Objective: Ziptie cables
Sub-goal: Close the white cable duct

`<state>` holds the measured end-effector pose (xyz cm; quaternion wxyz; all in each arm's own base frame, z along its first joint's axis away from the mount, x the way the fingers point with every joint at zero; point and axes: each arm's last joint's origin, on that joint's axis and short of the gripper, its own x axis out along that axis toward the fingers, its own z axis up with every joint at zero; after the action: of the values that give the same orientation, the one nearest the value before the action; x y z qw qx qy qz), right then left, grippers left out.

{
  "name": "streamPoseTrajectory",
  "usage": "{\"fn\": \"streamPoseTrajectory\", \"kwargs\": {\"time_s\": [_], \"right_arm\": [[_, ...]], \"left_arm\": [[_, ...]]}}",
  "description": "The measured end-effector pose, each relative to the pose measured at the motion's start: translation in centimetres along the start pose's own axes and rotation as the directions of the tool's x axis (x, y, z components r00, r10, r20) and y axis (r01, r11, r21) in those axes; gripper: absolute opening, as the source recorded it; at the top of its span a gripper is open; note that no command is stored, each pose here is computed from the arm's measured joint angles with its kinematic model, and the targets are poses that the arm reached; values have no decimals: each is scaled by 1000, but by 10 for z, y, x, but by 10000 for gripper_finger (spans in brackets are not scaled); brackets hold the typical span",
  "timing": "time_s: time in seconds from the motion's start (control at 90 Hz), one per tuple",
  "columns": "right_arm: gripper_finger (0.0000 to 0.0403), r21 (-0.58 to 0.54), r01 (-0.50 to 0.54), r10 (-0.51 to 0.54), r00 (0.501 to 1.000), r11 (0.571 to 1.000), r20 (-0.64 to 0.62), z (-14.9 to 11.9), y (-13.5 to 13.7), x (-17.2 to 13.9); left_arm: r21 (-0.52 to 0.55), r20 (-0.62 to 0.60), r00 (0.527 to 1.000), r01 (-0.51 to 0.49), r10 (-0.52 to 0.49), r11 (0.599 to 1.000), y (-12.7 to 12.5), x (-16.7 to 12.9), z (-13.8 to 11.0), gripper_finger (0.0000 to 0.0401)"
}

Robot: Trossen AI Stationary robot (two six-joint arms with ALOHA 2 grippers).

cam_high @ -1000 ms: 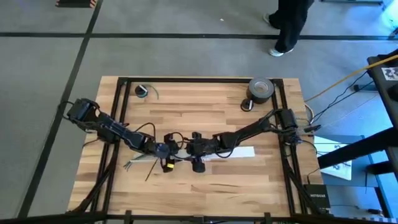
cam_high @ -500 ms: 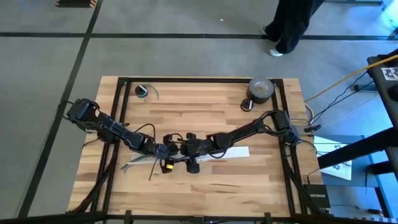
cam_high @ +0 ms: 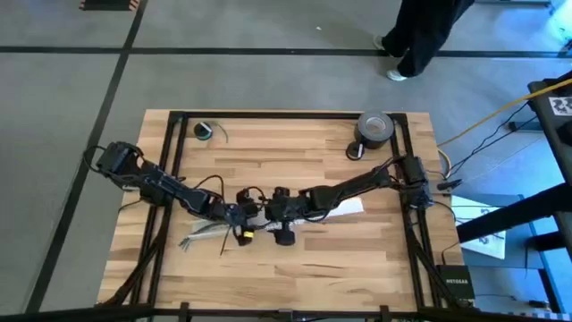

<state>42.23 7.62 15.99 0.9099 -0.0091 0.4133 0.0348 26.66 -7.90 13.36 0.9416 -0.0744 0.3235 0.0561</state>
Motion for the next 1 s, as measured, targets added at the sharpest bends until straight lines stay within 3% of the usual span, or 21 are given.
{"fn": "streamPoseTrajectory", "kwargs": {"time_s": [0.411,0.711,1.0], "right_arm": [[371,-6,24,-24,1000,1000,4,0,-1,-1],[372,-11,40,-40,999,999,6,0,-1,-1],[372,-12,28,-28,1000,1000,1,0,-1,-2]], "left_arm": [[-86,-28,999,42,-44,995,1,1,2,240],[-53,-38,997,70,-72,996,-1,-1,14,317],[-93,-135,989,52,-64,994,-8,-47,34,324]]}}
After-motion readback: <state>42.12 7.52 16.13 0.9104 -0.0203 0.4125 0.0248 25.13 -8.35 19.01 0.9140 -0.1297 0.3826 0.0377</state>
